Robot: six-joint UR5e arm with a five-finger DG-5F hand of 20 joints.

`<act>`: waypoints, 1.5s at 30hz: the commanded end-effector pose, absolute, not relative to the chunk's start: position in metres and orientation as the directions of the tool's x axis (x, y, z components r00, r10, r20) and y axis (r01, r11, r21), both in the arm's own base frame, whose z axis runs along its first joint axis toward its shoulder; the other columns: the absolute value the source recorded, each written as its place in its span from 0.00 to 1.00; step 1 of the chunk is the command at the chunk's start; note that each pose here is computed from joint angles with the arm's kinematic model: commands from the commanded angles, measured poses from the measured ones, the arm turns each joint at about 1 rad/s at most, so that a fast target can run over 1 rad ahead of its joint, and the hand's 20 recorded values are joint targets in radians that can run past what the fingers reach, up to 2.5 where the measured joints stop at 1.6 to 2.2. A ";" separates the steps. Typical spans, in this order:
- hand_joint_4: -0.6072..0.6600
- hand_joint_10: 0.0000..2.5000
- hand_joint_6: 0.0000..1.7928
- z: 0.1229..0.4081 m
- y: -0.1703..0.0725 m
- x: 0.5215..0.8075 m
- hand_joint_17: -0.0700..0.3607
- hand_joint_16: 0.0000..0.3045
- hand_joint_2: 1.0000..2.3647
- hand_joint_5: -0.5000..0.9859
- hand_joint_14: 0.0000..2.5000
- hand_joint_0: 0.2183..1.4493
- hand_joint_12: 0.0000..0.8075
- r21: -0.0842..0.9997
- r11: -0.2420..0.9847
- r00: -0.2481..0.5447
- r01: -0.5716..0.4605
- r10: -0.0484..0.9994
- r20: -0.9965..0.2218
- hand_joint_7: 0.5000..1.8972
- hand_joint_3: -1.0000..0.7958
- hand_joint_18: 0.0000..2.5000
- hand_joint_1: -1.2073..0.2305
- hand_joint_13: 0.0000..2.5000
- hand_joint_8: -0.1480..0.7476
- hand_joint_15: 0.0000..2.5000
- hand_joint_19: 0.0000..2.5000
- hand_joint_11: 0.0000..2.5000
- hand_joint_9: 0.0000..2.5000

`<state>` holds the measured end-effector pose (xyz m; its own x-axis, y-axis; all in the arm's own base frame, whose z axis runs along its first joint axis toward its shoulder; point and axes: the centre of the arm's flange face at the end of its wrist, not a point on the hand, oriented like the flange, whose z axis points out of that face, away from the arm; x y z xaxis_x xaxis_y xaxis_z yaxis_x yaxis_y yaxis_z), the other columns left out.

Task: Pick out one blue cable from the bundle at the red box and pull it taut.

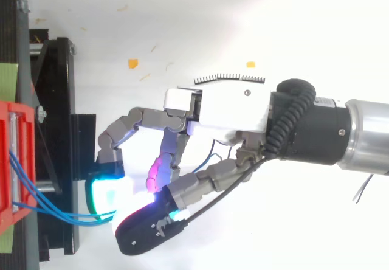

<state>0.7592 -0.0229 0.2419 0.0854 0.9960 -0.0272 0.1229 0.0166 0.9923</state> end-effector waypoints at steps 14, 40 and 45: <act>0.36 0.01 0.48 0.248 -0.022 0.762 0.52 0.22 0.73 0.31 0.01 0.16 0.55 0.994 0.015 0.085 0.112 0.996 -0.024 0.32 0.41 0.38 0.70 0.46 0.57 0.27 0.26 0.30 0.59; 0.50 0.01 0.47 0.248 -0.022 0.762 0.44 0.17 0.01 0.29 0.01 0.29 0.47 0.993 0.017 0.085 0.114 0.996 -0.026 0.36 0.43 0.33 0.49 0.43 0.53 0.27 0.28 0.33 0.57; 0.51 0.01 0.47 0.248 -0.022 0.762 0.46 0.19 0.01 0.29 0.01 0.29 0.49 0.993 0.018 0.083 0.113 0.996 -0.027 0.36 0.45 0.35 0.46 0.44 0.54 0.26 0.27 0.33 0.57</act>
